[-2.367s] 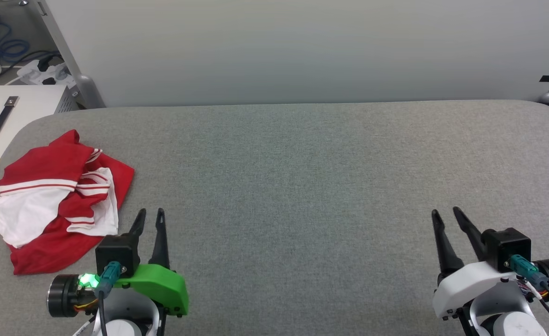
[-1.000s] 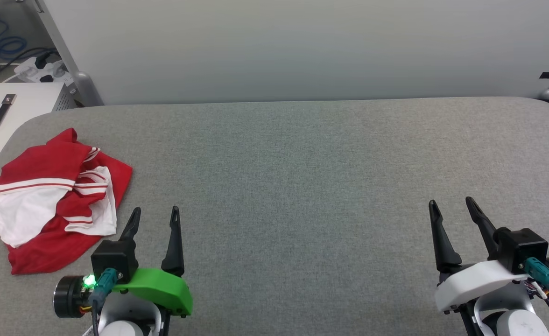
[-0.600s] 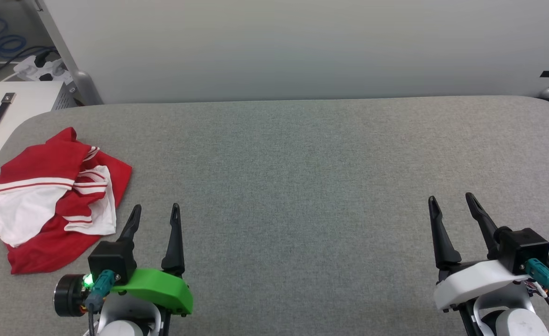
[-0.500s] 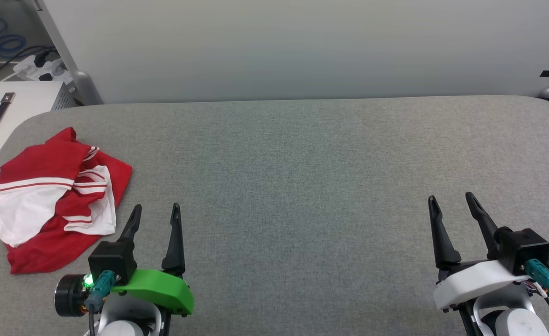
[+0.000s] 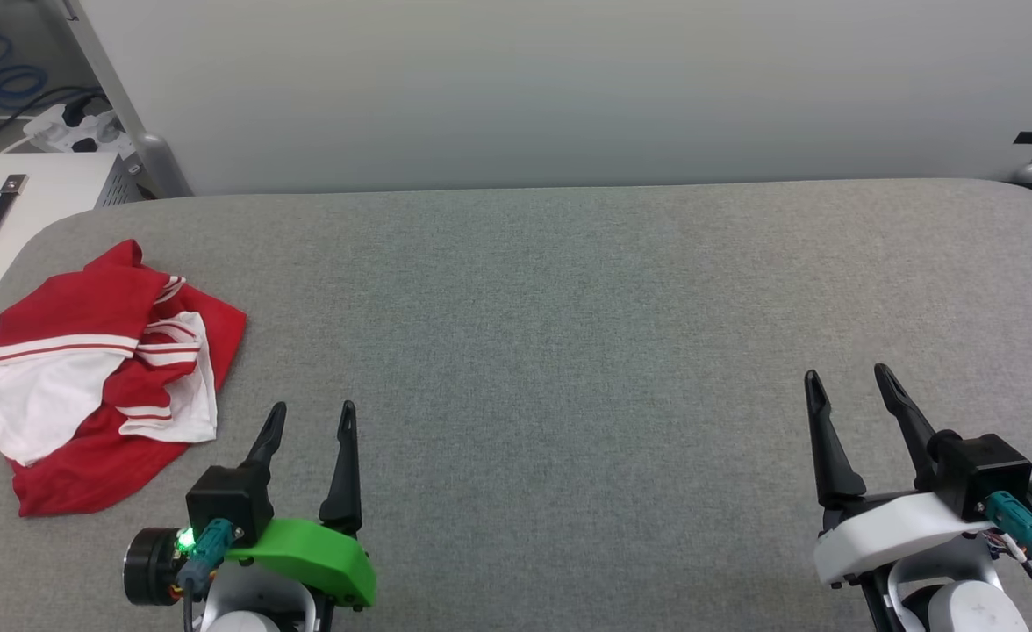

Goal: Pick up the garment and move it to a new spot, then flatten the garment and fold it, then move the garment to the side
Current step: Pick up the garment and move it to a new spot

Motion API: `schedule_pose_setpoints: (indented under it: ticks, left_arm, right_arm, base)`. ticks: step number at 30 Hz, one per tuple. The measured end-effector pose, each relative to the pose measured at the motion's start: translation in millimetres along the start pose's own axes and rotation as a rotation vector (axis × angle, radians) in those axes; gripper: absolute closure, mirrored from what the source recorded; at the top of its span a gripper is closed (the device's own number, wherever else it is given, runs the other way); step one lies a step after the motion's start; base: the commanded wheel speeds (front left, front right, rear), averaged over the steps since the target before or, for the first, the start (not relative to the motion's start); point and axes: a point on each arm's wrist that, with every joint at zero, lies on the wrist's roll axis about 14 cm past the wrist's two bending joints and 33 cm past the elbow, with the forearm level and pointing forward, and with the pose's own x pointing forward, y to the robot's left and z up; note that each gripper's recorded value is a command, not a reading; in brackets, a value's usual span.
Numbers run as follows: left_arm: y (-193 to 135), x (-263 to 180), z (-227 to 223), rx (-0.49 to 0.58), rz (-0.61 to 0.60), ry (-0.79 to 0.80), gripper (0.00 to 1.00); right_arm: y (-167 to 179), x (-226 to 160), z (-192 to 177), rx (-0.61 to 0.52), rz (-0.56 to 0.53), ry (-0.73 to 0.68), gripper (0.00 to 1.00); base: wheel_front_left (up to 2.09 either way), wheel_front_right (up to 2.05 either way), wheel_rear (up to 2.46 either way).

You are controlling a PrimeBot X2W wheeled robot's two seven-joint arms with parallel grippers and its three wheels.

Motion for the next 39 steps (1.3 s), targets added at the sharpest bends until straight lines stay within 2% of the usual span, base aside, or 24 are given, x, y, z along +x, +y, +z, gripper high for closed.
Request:
schedule_pose_setpoints:
  ticks: [11,39]
  left_arm:
    - [-0.1,1.6,13.0,-0.024,-0.002,-0.055,0.00]
    - [-4.1,-3.1,-2.3,-0.073,-0.019,-0.041,0.00]
  right_arm:
    - [1.0,3.3,11.6,0.008,0.004,-0.052,0.00]
    - [10.1,2.8,-4.4,0.041,0.026,-0.036,0.00]
  base:
    - [0.00,0.00,0.00]
    - [0.00,0.00,0.00]
